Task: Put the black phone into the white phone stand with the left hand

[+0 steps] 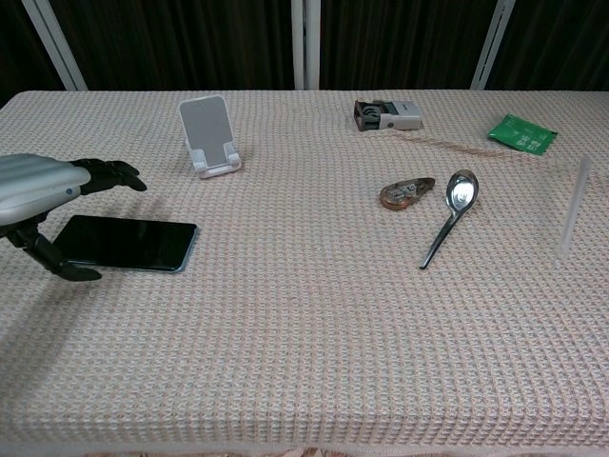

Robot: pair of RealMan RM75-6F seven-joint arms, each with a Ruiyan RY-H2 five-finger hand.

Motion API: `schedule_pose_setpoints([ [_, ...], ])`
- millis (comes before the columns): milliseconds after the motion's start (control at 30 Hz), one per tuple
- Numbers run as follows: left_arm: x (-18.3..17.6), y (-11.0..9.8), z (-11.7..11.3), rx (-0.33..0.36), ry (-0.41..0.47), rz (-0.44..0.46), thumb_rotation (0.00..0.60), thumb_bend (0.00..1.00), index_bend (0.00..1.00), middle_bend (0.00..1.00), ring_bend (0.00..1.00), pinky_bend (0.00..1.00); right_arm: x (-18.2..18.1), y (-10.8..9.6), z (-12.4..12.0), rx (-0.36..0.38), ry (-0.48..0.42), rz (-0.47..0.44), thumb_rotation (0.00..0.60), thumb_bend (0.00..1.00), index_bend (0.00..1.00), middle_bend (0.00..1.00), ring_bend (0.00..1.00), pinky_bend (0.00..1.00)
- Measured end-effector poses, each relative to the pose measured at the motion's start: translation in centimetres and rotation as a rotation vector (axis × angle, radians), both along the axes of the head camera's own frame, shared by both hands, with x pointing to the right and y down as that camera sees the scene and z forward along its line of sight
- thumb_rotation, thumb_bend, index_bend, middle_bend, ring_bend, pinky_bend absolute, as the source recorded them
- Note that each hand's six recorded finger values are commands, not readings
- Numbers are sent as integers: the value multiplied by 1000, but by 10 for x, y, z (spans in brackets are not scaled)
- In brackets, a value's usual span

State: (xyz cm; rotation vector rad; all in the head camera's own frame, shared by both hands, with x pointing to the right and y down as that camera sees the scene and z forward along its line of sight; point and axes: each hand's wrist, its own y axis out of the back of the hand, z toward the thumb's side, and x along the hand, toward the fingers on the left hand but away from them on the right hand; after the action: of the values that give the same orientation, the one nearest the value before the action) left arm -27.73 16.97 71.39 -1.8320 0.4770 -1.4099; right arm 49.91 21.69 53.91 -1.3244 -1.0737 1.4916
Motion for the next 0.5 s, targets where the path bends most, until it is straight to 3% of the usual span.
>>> schedule_pose_setpoints([
  [233, -3, -4, 8, -11, -48, 21, 571, 151, 172, 16, 42, 206, 2, -1, 0, 7, 24, 0, 600, 213, 0, 0, 0, 0],
  [500, -5, -6, 13, -29, -61, 15, 579, 165, 209, 15, 42, 206, 3, -1, 3, -1, 23, 6, 600, 213, 0, 0, 0, 0],
])
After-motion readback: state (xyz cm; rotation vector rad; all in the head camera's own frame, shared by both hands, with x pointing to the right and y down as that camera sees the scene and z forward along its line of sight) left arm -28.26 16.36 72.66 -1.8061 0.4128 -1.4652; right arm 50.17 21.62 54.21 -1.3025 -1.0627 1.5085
